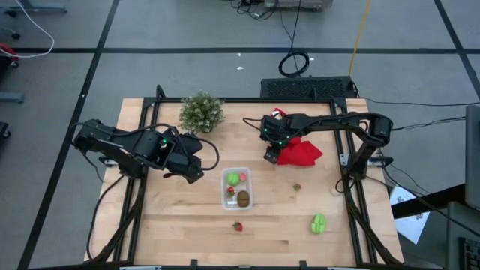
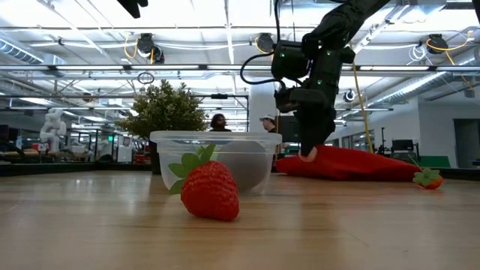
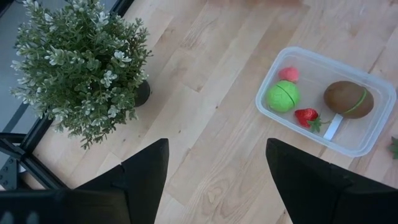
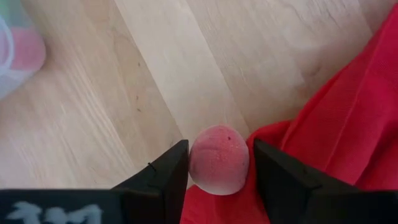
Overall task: Pick and placing Produce into tupperware
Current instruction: Put the pink peach into the transparent bin
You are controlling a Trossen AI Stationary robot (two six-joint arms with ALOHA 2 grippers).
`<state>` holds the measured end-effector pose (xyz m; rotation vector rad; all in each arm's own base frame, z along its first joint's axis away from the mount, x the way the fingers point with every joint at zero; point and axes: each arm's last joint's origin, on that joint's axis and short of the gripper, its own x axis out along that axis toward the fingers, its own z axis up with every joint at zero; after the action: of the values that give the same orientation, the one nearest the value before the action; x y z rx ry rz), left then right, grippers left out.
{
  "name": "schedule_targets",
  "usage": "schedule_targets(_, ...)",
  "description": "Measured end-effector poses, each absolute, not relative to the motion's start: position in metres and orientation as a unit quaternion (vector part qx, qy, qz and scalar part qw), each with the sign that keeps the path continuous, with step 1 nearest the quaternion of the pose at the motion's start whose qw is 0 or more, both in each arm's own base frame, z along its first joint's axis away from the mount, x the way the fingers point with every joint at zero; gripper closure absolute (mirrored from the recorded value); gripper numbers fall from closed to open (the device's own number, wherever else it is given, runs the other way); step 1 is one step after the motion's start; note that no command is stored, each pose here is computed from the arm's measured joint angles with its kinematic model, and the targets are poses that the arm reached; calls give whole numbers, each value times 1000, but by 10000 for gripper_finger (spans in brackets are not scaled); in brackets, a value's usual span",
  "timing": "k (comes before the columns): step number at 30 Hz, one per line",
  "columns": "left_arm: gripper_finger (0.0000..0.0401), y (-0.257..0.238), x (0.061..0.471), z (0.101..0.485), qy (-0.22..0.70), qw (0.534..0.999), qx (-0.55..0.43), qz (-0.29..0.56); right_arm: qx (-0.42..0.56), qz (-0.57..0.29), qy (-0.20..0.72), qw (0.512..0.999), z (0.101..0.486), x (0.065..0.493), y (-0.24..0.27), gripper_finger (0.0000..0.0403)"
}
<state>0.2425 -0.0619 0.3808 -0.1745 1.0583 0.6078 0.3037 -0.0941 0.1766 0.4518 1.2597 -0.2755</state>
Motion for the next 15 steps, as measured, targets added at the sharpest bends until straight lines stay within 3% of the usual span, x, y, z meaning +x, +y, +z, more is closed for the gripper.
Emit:
schedule_targets(6,127,-62,243,381,496,816,-82,285,196,-121,583,779,177,304,-94,213)
schedule_targets(15,128,-62,243,381,496,816,-82,285,181,-128,585,780,177,304,-95,123)
